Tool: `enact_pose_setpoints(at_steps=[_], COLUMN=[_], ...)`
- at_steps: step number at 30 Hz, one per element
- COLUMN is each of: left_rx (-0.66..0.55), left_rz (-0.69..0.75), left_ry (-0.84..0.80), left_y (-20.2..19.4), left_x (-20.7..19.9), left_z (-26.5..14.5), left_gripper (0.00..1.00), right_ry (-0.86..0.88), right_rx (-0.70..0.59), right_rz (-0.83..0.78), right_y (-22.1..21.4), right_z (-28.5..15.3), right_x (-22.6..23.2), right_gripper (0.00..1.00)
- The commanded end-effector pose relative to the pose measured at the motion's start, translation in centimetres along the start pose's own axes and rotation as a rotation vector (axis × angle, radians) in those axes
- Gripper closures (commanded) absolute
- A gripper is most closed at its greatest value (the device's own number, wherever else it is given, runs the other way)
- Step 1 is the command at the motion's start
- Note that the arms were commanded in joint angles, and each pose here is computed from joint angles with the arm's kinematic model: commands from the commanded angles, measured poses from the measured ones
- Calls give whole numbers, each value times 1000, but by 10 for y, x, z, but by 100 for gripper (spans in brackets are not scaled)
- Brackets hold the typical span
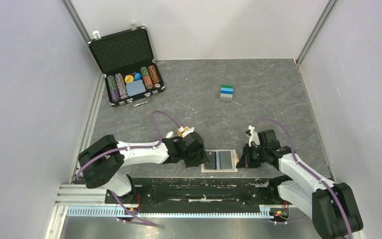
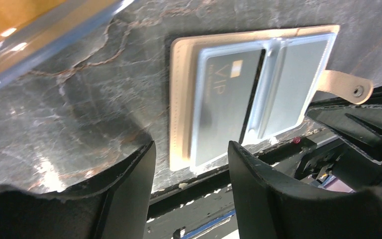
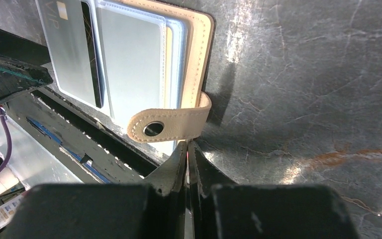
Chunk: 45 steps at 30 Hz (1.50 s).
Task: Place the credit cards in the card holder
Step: Close the card holder at the center of the board.
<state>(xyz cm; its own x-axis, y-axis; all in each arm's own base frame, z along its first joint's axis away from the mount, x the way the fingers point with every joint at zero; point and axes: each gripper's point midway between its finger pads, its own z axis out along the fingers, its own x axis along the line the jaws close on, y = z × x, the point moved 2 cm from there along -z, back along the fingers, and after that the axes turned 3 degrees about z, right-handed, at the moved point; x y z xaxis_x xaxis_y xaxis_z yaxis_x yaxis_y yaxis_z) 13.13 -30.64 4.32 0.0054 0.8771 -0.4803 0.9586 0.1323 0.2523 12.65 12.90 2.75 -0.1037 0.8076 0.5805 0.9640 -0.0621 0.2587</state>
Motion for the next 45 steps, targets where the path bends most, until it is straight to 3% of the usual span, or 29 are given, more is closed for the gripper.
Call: enact_pose_setpoints(at_steps=[1, 8, 14, 21, 34, 45], left_rx=[-61, -58, -87, -89, 35, 36], left_rz=[51, 63, 73, 88, 167, 230], left_ry=[-25, -267, -370, -394, -431, -420], left_y=[13, 12, 18, 16, -13, -19], left_x=[-9, -49, -70, -79, -122, -138], left_z=[10, 7, -16, -29, 13, 12], left_gripper=[38, 41, 44, 45, 42, 35], right_ry=[-52, -51, -49, -52, -49, -33], right_rx=[42, 49, 45, 43, 36, 20], right_rz=[15, 18, 15, 17, 8, 13], right_y=[-15, -18, -16, -15, -12, -10], right_z=[2, 3, 2, 2, -2, -4], right_x=[-13, -14, -13, -12, -9, -5], right_gripper=[95, 98, 99, 99, 96, 95])
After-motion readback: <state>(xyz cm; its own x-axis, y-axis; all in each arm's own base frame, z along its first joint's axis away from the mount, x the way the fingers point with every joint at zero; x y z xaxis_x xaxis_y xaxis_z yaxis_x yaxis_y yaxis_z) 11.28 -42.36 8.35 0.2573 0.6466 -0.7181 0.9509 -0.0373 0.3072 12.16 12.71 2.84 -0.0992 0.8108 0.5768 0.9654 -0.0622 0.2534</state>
